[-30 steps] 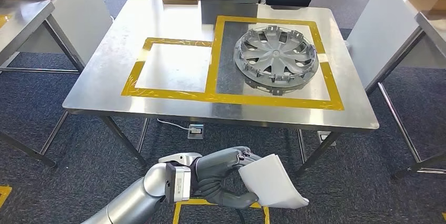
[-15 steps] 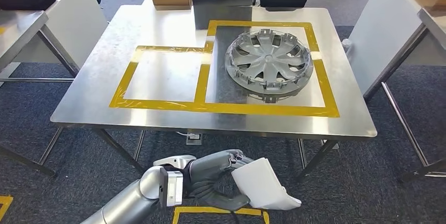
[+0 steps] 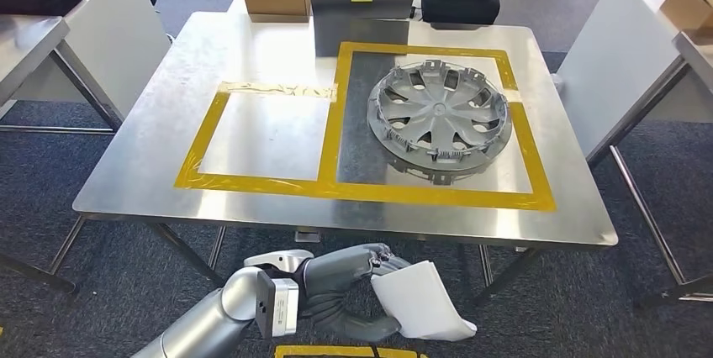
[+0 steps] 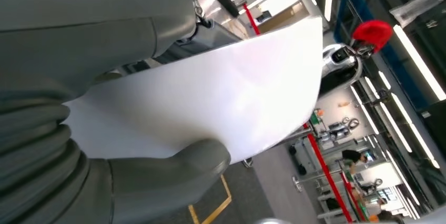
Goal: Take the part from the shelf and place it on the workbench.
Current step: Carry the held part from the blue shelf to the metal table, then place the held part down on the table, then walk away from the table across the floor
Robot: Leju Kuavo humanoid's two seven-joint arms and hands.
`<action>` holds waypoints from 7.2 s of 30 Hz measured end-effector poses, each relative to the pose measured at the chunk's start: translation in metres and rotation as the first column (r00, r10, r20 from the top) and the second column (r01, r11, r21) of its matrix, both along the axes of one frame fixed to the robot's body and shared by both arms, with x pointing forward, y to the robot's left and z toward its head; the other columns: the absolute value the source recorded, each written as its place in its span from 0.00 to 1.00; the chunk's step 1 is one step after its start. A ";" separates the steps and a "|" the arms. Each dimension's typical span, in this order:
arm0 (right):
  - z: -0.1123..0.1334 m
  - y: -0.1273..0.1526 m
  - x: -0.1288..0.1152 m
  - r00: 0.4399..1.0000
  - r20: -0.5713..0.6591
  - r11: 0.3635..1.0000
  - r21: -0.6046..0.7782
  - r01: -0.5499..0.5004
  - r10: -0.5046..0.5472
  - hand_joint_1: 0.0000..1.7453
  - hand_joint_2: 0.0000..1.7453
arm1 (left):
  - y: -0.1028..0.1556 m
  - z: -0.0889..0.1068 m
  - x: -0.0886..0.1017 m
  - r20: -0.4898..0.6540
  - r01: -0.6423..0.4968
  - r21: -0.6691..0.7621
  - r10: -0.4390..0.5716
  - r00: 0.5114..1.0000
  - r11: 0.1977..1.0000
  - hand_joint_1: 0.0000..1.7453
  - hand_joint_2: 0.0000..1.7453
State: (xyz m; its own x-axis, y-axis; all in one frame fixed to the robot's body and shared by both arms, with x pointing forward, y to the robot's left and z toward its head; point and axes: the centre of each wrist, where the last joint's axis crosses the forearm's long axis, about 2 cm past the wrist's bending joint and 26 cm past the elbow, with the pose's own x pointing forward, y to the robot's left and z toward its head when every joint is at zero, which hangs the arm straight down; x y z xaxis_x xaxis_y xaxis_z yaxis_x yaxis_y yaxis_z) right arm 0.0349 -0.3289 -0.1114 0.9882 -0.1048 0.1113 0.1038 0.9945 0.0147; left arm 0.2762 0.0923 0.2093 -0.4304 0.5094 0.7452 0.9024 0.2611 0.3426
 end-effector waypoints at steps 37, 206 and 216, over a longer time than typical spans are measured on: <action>-0.001 0.029 -0.001 0.998 0.055 0.998 0.052 0.025 -0.028 0.00 0.00 | 0.018 0.034 0.027 0.132 -0.270 -0.051 0.274 0.953 0.962 1.00 1.00; -0.001 0.038 0.005 0.998 0.058 0.998 0.067 0.001 -0.005 0.00 0.00 | 0.209 -0.104 0.057 -0.302 -0.937 0.006 0.894 0.331 0.349 0.00 0.00; -0.001 0.034 0.000 0.998 0.065 0.998 0.058 0.000 -0.004 0.00 0.00 | 0.219 -0.122 0.042 -0.338 -0.942 0.057 0.894 0.294 0.331 0.00 0.00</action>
State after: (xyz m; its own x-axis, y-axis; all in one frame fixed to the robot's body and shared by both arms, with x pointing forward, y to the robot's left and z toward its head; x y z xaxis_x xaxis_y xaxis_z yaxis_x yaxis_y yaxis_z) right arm 0.0346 -0.2951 -0.1126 0.9790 -0.1149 0.1686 0.1027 0.9916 0.0791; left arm 0.3181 0.3110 0.0871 -0.4853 0.0082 0.8743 0.0745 0.9967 0.0321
